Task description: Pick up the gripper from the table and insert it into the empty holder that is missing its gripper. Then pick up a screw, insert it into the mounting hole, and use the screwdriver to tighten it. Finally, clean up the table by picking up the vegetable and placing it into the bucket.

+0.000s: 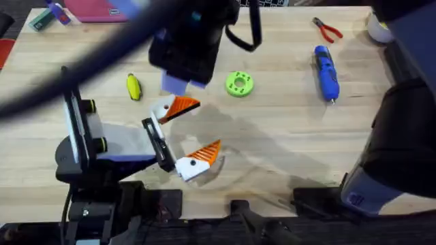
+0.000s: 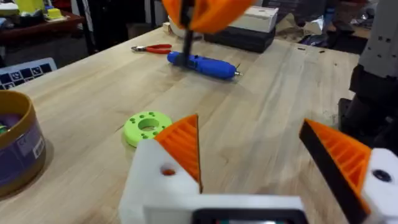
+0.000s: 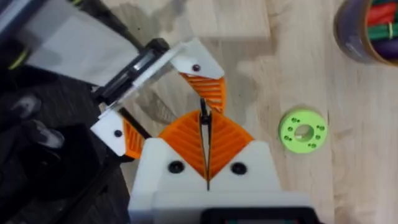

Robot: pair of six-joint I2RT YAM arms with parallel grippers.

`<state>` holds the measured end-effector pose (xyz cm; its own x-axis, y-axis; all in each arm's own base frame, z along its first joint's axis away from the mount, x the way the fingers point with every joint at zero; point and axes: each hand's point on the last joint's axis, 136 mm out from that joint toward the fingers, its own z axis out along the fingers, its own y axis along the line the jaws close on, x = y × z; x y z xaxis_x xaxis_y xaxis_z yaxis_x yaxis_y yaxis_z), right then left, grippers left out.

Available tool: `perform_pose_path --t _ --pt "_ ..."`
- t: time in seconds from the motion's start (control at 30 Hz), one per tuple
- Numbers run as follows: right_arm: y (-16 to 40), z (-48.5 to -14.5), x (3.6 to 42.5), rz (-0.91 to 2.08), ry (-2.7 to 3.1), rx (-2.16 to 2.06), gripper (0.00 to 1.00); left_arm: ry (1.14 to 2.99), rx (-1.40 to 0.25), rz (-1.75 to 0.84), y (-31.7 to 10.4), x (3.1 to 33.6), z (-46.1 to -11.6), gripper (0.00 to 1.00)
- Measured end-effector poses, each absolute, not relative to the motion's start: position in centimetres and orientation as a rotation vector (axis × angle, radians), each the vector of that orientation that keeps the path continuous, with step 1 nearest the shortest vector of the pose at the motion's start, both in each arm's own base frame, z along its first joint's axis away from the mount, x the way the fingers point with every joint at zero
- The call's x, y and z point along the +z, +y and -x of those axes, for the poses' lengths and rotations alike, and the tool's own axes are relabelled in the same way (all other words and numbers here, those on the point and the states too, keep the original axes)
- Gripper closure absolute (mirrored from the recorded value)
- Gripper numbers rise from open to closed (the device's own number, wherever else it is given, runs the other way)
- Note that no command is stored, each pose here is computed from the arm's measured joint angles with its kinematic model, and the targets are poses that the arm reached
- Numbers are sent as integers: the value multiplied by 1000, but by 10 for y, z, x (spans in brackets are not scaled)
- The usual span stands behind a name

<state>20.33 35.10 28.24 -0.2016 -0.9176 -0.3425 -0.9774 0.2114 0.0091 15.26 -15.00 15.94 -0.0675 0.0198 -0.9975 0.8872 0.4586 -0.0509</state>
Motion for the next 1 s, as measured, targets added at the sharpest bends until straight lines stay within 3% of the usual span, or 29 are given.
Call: perform_pose_path --t 0.27,1.0 --pt "362 -183 282 1987 2041 278 996 1467 -875 -845 -150 159 -153 15" --pt "374 -194 240 2101 2050 133 996 1467 -875 -845 -150 159 -153 15"
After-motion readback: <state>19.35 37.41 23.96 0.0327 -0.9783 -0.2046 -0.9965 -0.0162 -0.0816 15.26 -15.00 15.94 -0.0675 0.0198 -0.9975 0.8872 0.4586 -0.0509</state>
